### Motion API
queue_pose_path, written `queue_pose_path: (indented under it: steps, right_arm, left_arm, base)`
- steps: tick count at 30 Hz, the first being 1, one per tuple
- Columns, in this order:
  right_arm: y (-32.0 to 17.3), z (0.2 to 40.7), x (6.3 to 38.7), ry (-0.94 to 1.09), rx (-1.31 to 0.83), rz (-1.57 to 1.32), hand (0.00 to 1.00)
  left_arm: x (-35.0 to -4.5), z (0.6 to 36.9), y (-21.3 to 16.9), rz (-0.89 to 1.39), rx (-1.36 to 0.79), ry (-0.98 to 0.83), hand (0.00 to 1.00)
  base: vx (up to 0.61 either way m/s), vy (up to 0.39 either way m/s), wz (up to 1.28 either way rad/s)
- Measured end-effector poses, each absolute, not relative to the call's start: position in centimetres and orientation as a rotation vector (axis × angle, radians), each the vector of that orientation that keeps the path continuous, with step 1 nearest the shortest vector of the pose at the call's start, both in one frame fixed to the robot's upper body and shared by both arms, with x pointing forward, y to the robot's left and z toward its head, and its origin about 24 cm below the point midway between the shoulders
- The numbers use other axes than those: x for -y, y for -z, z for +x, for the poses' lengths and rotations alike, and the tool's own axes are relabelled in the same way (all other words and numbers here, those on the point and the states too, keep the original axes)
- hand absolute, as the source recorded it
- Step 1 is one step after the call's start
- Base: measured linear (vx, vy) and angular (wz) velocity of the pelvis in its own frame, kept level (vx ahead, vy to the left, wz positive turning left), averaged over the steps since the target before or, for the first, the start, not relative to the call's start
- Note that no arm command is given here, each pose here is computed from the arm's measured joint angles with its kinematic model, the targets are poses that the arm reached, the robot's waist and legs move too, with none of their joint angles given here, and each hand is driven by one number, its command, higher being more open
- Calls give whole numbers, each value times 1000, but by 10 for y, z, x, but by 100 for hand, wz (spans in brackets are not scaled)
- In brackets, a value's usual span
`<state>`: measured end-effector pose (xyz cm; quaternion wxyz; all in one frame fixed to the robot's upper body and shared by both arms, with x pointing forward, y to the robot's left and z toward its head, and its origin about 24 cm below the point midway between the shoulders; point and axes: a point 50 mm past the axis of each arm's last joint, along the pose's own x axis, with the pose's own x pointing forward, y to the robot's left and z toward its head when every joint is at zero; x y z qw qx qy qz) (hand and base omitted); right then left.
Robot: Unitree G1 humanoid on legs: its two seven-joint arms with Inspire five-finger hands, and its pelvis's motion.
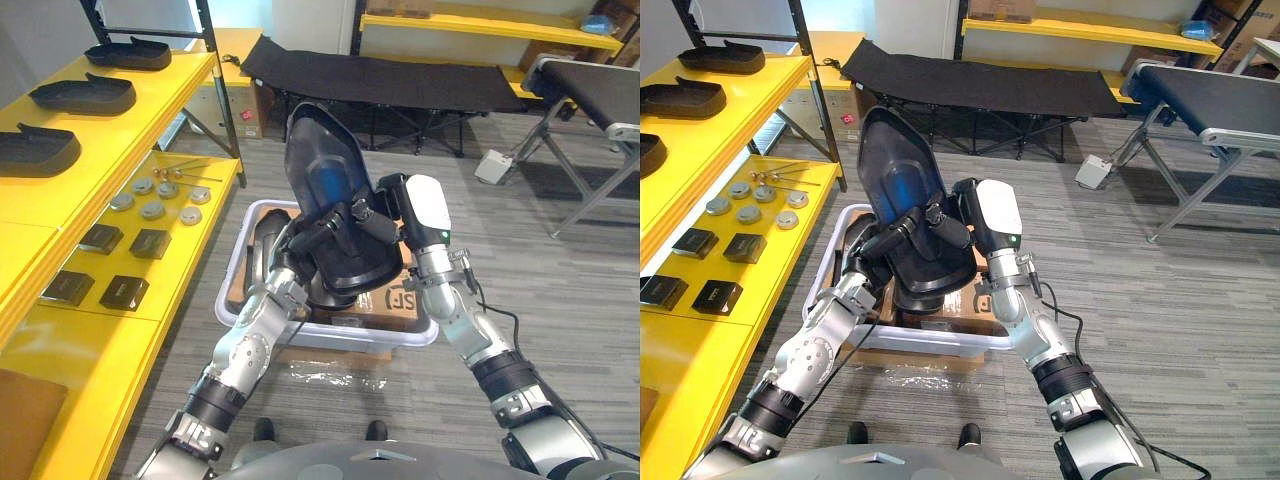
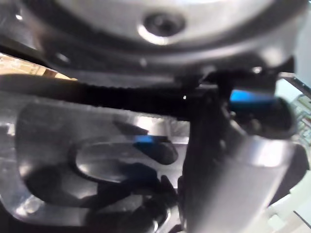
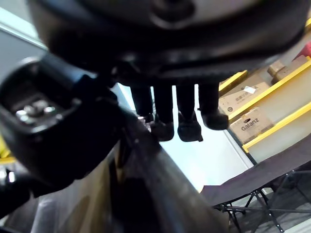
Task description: Walk over and take three plastic housings, then place them on the shelf
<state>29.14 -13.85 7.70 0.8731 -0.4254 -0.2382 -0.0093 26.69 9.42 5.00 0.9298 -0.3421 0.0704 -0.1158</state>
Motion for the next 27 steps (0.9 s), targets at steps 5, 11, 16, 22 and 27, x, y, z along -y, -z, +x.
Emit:
queue_pose_path:
  steps: [5,11,16,22,27]
  right_arm:
    - [-71,288,135,41,459,-808,0]
    - [-70,287,129,51,455,-764,0]
    - [-69,285,126,49,452,-749,0]
    - [-67,284,126,50,443,-741,100]
    - [-68,284,126,53,448,-727,100]
  left_arm:
    - [-95,263,-61,-599,-37,118,0]
    - [-99,264,-72,-547,53,42,0]
    - [-101,262,-72,-517,67,20,0]
    - [-100,262,-72,-503,71,-1,0]
    - [-101,262,-74,-468,90,-1,0]
  base:
    - [0,0,0]
    - [0,0,0]
    - [0,0,0]
    - [0,0,0]
    - [0,0,0]
